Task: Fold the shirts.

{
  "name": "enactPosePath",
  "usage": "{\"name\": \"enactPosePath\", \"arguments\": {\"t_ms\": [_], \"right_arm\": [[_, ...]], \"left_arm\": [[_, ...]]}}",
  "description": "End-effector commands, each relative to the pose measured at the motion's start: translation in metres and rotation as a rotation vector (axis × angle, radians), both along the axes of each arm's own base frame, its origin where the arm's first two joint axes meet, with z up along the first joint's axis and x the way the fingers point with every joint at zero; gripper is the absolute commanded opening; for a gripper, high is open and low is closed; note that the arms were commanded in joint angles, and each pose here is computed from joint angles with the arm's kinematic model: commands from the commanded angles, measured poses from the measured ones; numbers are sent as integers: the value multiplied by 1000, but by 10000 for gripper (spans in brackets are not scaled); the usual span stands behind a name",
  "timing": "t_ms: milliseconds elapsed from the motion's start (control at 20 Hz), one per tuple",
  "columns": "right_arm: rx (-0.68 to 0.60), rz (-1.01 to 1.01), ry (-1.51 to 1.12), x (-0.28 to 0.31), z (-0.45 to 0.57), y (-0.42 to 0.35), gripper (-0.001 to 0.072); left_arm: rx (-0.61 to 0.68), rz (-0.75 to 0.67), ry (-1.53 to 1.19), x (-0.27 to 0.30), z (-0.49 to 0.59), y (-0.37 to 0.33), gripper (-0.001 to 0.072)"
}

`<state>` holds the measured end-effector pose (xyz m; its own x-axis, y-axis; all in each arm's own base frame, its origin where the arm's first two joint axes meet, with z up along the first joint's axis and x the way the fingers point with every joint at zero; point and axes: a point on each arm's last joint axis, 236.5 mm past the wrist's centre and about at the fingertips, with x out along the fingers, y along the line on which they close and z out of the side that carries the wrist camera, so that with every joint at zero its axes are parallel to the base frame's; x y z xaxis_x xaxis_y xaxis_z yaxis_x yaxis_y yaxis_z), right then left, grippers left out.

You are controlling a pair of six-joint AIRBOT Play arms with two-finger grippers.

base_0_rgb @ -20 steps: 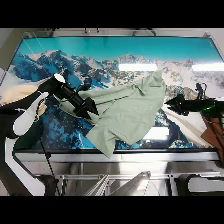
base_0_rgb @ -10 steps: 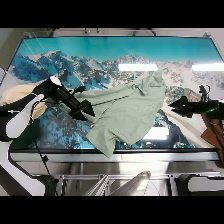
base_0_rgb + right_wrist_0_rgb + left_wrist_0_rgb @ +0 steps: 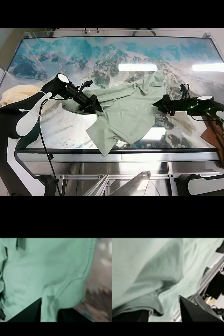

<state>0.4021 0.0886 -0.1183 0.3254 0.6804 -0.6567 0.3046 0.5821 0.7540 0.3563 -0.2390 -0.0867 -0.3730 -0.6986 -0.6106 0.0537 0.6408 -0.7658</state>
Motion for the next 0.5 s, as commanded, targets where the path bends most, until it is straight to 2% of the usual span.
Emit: {"name": "enactPosePath", "arguments": {"t_ms": [0, 50, 100, 250, 450], "right_arm": [[56, -48, -15, 14, -1, 15, 144], [55, -47, -15, 13, -1, 15, 66], [50, -43, -14, 13, -2, 14, 22], [41, -38, -13, 11, -4, 13, 21], [41, -37, -13, 11, -4, 13, 21]], "left_arm": [[-42, -62, 26, -9, 18, -2, 381], [-50, -79, 43, -14, 22, -1, 381], [-55, -96, 61, -19, 24, 0, 381], [-65, -135, 102, -31, 30, 3, 381], [-37, -100, 76, -20, 22, 12, 381]]}}
